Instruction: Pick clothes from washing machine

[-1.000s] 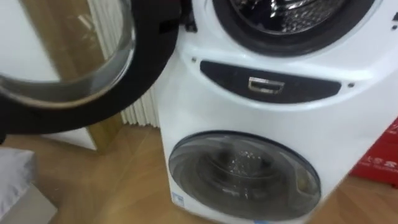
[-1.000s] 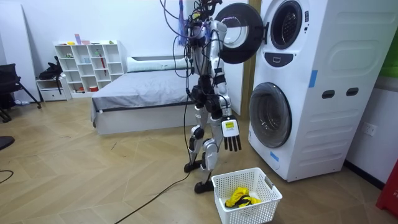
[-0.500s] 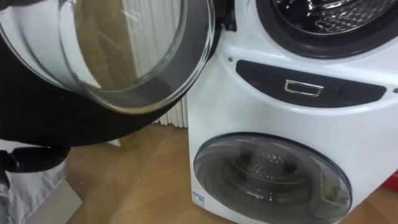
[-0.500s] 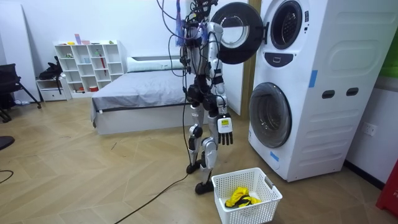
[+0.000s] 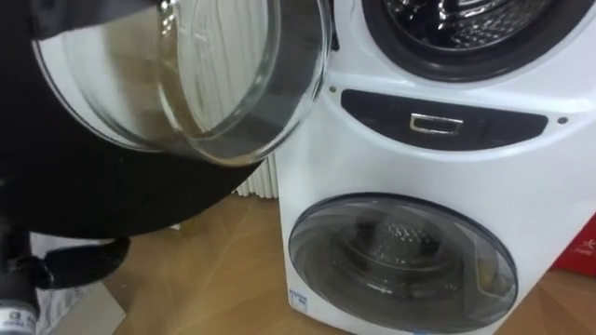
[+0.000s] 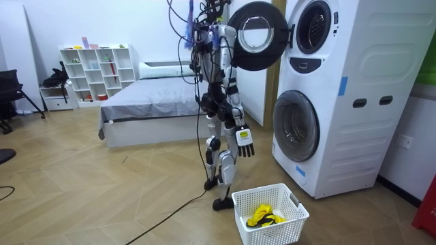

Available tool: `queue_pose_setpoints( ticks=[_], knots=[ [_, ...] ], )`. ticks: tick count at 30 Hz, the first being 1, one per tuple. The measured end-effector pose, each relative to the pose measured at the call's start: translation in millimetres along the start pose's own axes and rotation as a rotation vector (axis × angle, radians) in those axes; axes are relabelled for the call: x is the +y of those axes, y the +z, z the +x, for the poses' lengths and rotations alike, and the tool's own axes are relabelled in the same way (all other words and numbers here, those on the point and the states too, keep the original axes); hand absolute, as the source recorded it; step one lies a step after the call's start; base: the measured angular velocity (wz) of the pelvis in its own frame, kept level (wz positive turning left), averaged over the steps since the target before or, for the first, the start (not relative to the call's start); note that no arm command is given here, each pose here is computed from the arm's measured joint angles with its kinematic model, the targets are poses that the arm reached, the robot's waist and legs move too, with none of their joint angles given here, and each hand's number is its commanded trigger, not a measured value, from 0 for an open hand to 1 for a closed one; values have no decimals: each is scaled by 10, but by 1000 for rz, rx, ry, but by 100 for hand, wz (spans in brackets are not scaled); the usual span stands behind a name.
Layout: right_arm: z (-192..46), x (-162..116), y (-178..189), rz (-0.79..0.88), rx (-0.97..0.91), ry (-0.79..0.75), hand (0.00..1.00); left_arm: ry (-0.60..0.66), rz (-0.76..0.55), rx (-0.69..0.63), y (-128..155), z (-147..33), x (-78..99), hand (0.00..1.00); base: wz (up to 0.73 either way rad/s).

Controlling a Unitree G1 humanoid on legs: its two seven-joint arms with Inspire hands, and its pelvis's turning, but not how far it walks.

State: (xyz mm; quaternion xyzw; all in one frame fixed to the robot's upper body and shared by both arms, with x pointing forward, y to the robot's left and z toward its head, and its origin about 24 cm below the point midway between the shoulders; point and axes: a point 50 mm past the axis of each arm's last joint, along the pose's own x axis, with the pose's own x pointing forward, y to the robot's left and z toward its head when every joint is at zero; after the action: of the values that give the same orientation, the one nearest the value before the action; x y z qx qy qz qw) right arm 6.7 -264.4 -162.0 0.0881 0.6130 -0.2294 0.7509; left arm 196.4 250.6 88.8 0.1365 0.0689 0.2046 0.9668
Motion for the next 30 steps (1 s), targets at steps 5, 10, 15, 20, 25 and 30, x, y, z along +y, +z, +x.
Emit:
queue_pose_setpoints(
  ticks=[5,10,15,20,25,30],
  knots=[
    [19,112,93,-30,-18,32,0,-148,-253,-10,-17,-87,-189,0,-2],
    [44,361,280,-48,-67,98,0,-262,-440,-31,42,-159,-442,0,1],
    [44,445,382,-46,-104,122,0,-486,-466,-69,140,-287,-803,0,3],
    [40,576,381,-32,-112,170,0,-758,-424,-90,203,-473,-1129,0,-15],
    [36,593,279,-9,-90,171,0,-841,-479,-138,357,-461,-1239,0,-37],
    [31,612,283,-3,-100,165,0,-1046,-566,-206,484,-509,-1475,0,-42]
  ],
)
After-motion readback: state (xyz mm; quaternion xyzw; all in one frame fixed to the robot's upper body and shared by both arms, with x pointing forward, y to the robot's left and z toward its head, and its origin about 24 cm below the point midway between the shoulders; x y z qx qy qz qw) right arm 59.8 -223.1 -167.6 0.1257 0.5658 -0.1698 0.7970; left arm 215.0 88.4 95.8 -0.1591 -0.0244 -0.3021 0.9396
